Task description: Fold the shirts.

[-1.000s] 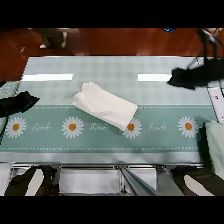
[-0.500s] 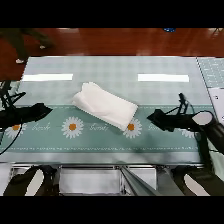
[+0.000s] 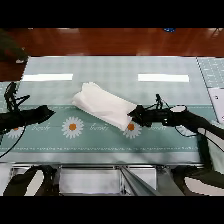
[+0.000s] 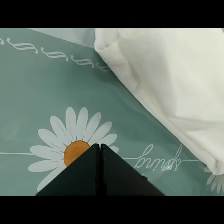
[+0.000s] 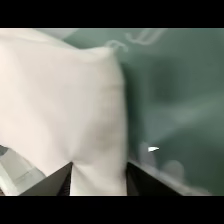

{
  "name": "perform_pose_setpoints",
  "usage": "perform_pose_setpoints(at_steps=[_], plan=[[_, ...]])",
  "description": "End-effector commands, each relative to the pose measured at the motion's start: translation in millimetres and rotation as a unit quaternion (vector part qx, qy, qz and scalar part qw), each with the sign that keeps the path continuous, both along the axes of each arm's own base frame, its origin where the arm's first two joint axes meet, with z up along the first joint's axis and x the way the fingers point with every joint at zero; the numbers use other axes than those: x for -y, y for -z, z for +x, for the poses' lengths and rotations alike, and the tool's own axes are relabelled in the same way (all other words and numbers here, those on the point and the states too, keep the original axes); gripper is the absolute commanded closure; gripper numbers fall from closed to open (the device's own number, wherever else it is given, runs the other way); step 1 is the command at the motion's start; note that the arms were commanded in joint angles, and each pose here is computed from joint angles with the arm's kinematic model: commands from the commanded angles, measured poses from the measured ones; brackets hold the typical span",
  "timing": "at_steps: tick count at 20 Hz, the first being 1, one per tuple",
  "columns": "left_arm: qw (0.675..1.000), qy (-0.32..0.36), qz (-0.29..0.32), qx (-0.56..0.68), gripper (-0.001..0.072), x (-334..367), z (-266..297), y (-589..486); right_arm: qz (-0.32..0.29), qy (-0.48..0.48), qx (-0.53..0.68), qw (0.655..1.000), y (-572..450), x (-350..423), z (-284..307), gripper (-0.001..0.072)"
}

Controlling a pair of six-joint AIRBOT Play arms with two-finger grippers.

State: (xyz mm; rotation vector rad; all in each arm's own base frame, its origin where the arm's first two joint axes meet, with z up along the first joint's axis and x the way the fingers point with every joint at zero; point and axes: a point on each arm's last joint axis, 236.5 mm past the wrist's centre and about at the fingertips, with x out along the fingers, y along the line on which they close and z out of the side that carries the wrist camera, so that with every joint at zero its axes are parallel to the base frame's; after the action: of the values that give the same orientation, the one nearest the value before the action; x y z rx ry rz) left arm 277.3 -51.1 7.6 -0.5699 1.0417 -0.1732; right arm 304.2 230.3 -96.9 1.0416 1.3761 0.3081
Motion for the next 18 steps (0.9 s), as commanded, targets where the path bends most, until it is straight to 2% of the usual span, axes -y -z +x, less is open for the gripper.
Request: perform_pose_setpoints(at_steps=[1,2,3,5,7,10,15,18], plan=[[1.000,-0.002,0.000,0.002,0.0681,-1,1,0,0.008,-0.025,0.004,1.000,5,-25,14,0.0304],[1.000,-0.003,-0.003,0.003,0.0681,0,2,-1,0.012,-0.032,0.007,0.999,2,-33,18,0.0320],[1.000,-0.003,-0.005,0.003,0.0681,1,2,-1,0.018,-0.042,0.016,0.999,-5,-41,24,0.0407],[1.000,-0.004,-0.008,0.004,0.0681,2,2,-2,0.026,-0.076,0.071,0.994,-30,-57,39,0.0686],[1.000,-0.004,-0.008,0.004,0.0681,2,2,-2,0.026,-0.140,0.119,0.983,-63,-70,48,0.0685],[1.000,-0.004,-0.008,0.004,0.0681,2,3,-2,-0.015,-0.189,0.175,0.966,-124,-73,80,0.0685],[1.000,0.005,-0.002,0.006,0.0681,2,2,-1,-0.117,-0.179,0.306,0.928,-269,-49,138,0.0685],[1.000,0.007,-0.001,0.007,0.0681,2,2,-1,-0.145,-0.158,0.335,0.917,-327,-12,145,0.0685]])
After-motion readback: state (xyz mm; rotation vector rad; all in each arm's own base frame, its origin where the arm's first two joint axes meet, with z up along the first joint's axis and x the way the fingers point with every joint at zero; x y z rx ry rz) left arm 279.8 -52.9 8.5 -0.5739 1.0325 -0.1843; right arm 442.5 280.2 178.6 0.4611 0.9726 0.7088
